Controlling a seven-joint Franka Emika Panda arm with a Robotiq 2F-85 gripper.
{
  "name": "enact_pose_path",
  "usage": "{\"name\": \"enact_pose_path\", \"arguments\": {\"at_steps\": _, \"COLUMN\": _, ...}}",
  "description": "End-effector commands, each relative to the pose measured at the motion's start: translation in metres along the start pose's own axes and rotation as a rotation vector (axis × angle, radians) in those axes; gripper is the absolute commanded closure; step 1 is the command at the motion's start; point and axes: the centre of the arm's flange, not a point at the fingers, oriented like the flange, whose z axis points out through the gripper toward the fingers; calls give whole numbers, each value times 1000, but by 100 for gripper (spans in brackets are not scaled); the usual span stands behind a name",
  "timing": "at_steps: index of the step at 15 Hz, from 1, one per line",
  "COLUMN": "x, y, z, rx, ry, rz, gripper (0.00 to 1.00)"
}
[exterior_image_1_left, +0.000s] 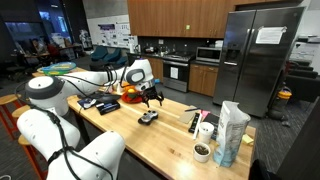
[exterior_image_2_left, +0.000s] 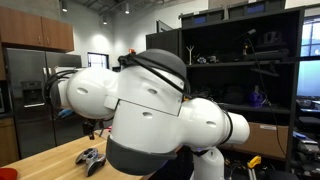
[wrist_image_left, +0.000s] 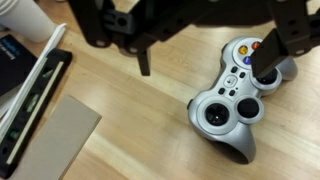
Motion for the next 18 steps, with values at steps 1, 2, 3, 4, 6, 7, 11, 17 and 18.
{"name": "enact_pose_path", "arguments": {"at_steps": 1, "x": 21, "y": -38, "z": -26, "rx": -9, "ry": -28, "rz": -150, "gripper": 0}}
{"name": "enact_pose_path", "arguments": {"at_steps": 2, "x": 26, "y": -47, "z": -31, "rx": -8, "ry": -28, "rz": -171, "gripper": 0}}
{"name": "enact_pose_path", "arguments": {"at_steps": 3, "x": 29, "y": -55, "z": -34, "rx": -4, "ry": -30, "rz": -197, "gripper": 0}}
{"name": "enact_pose_path", "arguments": {"at_steps": 4, "x": 32, "y": -62, "z": -38, "rx": -6, "ry": -32, "rz": -244, "gripper": 0}}
{"name": "enact_pose_path", "arguments": {"at_steps": 6, "x": 35, "y": -73, "z": -40, "rx": -14, "ry": -34, "rz": -349, "gripper": 0}}
{"name": "enact_pose_path", "arguments": {"at_steps": 7, "x": 34, "y": -76, "z": -39, "rx": -22, "ry": -37, "rz": -407, "gripper": 0}}
{"name": "enact_pose_path", "arguments": {"at_steps": 11, "x": 24, "y": -71, "z": -40, "rx": -19, "ry": -29, "rz": -632, "gripper": 0}}
{"name": "enact_pose_path", "arguments": {"at_steps": 17, "x": -3, "y": 6, "z": -46, "rx": -22, "ry": -97, "rz": -940, "gripper": 0}}
{"name": "enact_pose_path", "arguments": {"at_steps": 18, "x": -5, "y": 17, "z": -42, "rx": -32, "ry": -100, "rz": -993, "gripper": 0}}
